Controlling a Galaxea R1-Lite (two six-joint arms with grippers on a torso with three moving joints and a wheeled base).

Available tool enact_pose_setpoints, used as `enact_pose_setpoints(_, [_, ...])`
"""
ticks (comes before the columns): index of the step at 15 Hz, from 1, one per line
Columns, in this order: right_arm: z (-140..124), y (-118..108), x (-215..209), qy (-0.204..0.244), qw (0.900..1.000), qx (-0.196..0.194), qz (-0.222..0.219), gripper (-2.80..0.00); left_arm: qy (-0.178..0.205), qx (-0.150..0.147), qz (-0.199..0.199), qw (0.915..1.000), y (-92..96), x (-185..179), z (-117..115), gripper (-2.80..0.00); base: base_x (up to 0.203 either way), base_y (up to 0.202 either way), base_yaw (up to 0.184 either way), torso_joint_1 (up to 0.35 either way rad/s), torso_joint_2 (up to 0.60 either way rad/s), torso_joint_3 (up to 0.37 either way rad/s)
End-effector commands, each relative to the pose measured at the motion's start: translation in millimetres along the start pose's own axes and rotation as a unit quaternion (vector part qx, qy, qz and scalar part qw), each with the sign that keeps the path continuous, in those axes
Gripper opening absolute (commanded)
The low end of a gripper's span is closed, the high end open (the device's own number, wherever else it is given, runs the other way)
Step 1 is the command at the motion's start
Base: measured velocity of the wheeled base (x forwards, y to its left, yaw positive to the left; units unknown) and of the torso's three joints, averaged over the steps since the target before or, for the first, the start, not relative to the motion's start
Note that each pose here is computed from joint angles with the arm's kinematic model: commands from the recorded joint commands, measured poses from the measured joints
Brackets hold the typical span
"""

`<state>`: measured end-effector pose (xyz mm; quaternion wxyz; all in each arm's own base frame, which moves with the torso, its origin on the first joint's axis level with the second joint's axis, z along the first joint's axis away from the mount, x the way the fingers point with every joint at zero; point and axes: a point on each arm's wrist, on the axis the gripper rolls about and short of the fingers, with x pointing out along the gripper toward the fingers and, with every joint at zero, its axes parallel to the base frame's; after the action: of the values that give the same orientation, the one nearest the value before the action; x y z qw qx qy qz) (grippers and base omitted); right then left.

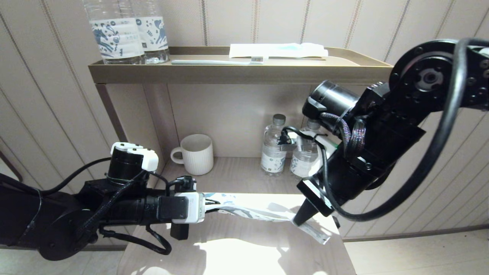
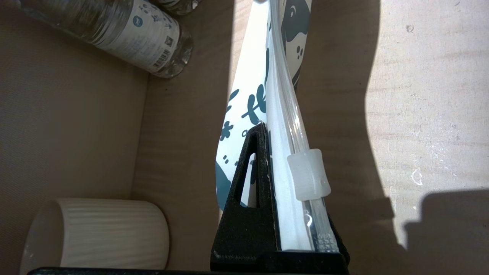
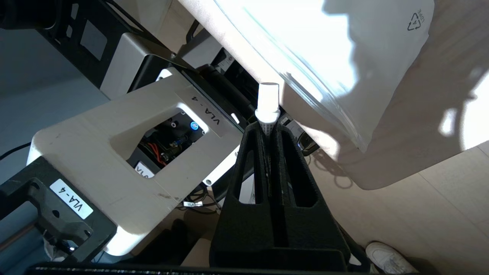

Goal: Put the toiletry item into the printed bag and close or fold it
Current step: Place the toothpaste in the storage bag

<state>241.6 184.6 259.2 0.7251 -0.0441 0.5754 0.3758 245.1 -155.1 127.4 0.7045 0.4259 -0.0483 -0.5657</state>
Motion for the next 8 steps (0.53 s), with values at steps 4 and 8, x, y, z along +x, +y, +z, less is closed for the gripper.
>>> enact_pose_setpoints(4, [-4.5,5.2,1.9,0.01,1.0,-0.005,0.004,-2.8,-0.002,0.004,0.0,1.0,0.2,0.2,0.1,-2.8,0.0,0.0,0.0,0.0,0.0,0.0])
enact_pose_setpoints(8, [-1.3,2.5,7.9,0.016,1.0,-0.003,0.003,-2.8,-0.002,0.003,-0.001,1.0,-0.4,0.5,-0.4,-2.8,0.0,0.0,0.0,0.0,0.0,0.0])
